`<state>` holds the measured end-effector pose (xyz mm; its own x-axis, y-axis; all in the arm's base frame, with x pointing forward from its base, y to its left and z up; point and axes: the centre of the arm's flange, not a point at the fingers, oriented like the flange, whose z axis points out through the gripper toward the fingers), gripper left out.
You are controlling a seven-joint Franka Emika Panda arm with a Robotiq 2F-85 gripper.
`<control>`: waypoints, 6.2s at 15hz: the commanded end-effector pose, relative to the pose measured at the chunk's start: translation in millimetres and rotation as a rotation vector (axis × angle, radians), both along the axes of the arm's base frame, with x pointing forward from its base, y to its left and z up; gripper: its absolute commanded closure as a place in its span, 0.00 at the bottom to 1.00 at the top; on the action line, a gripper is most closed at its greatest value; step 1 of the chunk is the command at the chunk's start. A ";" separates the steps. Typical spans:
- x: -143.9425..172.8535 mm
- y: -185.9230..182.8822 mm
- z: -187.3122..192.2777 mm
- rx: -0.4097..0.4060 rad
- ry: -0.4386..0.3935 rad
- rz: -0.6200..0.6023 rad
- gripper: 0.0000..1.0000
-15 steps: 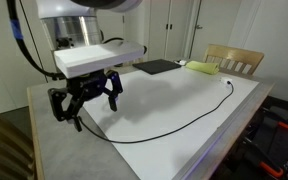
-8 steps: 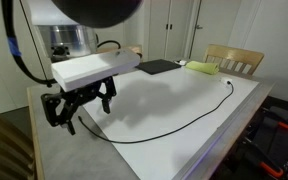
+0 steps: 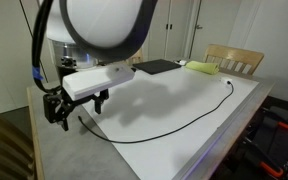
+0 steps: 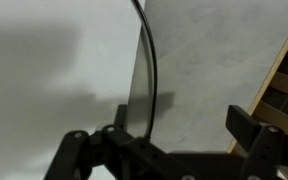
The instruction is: Take the charger and position it in the center of the table
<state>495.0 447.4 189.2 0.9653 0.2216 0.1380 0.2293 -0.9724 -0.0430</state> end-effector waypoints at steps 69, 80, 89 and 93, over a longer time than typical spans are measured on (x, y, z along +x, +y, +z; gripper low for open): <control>5.3 -32.5 17.6 -0.048 -0.095 -0.124 0.99; 12.9 -112.9 24.8 -0.334 -0.212 -0.597 0.99; 27.4 -96.9 9.7 -0.345 -0.206 -0.575 0.99; 23.9 -122.9 16.9 -0.521 -0.238 -0.744 0.99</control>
<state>517.4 338.9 199.0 0.8829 -0.3007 0.3607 -0.4232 -0.8424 0.3335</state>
